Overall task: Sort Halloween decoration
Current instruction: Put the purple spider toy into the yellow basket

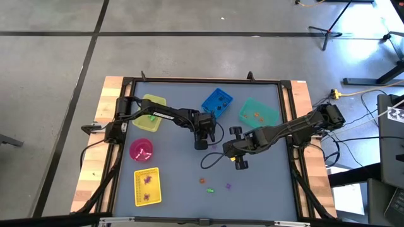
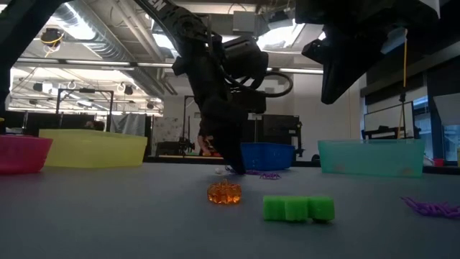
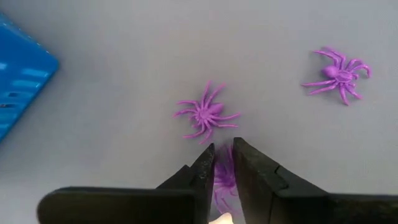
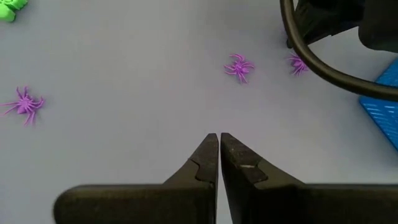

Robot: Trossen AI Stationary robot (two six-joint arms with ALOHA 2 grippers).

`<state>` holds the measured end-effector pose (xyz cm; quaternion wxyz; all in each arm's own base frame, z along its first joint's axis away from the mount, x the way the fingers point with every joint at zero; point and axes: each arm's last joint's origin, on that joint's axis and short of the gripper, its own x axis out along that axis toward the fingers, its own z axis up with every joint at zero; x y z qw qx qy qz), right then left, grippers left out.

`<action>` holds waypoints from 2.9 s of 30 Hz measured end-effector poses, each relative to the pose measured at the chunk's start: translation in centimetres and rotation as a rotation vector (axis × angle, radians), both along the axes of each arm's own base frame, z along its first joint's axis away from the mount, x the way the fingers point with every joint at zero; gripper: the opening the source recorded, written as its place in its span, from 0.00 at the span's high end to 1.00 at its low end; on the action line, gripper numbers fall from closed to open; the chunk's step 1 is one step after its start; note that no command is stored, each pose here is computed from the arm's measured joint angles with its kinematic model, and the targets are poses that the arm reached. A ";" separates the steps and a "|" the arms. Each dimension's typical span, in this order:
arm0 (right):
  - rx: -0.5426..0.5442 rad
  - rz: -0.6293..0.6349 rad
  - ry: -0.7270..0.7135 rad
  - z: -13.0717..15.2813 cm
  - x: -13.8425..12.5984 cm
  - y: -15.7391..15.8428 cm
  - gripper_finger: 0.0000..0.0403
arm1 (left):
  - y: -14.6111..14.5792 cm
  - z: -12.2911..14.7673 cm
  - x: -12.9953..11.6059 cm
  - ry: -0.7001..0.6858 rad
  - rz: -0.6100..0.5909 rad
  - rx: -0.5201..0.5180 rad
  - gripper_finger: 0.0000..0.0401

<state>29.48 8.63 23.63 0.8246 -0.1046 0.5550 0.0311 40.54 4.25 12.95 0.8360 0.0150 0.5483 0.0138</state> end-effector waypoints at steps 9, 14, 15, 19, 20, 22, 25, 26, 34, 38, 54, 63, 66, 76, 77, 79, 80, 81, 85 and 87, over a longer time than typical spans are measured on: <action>-0.001 0.000 0.000 0.0 0.0 0.0 0.96 | 0.0 0.0 0.0 0.000 -0.003 -0.007 0.96; -0.001 0.000 0.000 0.0 0.0 0.0 0.96 | 0.0 0.0 0.0 0.000 -0.003 -0.007 1.00; -0.001 0.000 0.000 0.0 0.0 0.0 0.96 | 0.0 0.0 0.0 0.000 -0.003 -0.007 1.00; -0.005 -0.001 -0.001 0.0 0.0 0.0 0.96 | 0.0 0.0 0.0 0.000 -0.003 -0.007 1.00; -0.005 -0.001 -0.001 0.0 0.0 0.0 0.96 | 0.0 0.0 0.0 0.000 -0.003 -0.007 1.00; -0.004 -0.001 -0.001 0.0 0.0 0.0 0.96 | 0.0 0.0 0.0 0.000 -0.003 -0.007 1.00; -0.004 -0.002 -0.001 0.0 0.0 0.0 0.96 | 0.0 0.1 0.0 -0.002 -0.003 -0.007 1.00; -0.004 -0.001 -0.001 0.0 0.0 0.0 0.96 | 0.0 0.1 0.0 -0.003 -0.003 -0.006 1.00; -0.004 -0.001 -0.001 0.0 0.0 0.0 0.96 | 0.1 1.7 -0.5 -0.015 0.015 0.025 1.00; -0.004 -0.001 0.000 0.0 0.0 0.0 0.96 | 0.0 2.4 -0.9 -0.005 0.029 0.017 1.00; 0.007 0.002 -0.009 0.0 0.1 0.0 0.96 | 1.3 2.9 -1.4 0.006 0.212 -0.050 0.88; 0.009 0.001 -0.017 0.1 0.2 0.1 0.96 | 1.5 2.6 -1.4 0.008 0.203 -0.089 0.66; 0.011 0.001 -0.022 0.1 0.2 0.1 0.96 | 1.5 2.4 -1.2 -0.002 0.204 -0.087 0.64; 0.014 0.003 -0.021 0.1 0.2 0.1 0.96 | 1.6 1.1 -1.0 0.030 0.204 -0.078 0.64; 0.014 0.003 -0.020 0.1 0.2 0.1 0.96 | 1.6 1.0 -0.9 0.029 0.203 -0.078 0.64; 0.014 0.003 -0.021 0.1 0.2 0.1 0.96 | 1.6 0.8 -0.9 0.037 0.203 -0.080 0.64; 0.014 0.003 -0.021 0.1 0.2 0.1 0.96 | 1.6 0.7 -0.9 0.039 0.203 -0.079 0.64; 0.014 0.003 -0.021 0.1 0.2 0.1 0.96 | 1.5 0.4 -0.8 0.040 0.201 -0.079 0.64; 0.016 0.004 -0.020 0.1 0.2 0.1 0.96 | 1.5 0.2 -0.8 0.048 0.198 -0.078 0.64; 0.017 0.004 -0.020 0.1 0.2 0.1 0.96 | 1.5 0.1 -0.8 0.052 0.198 -0.079 0.64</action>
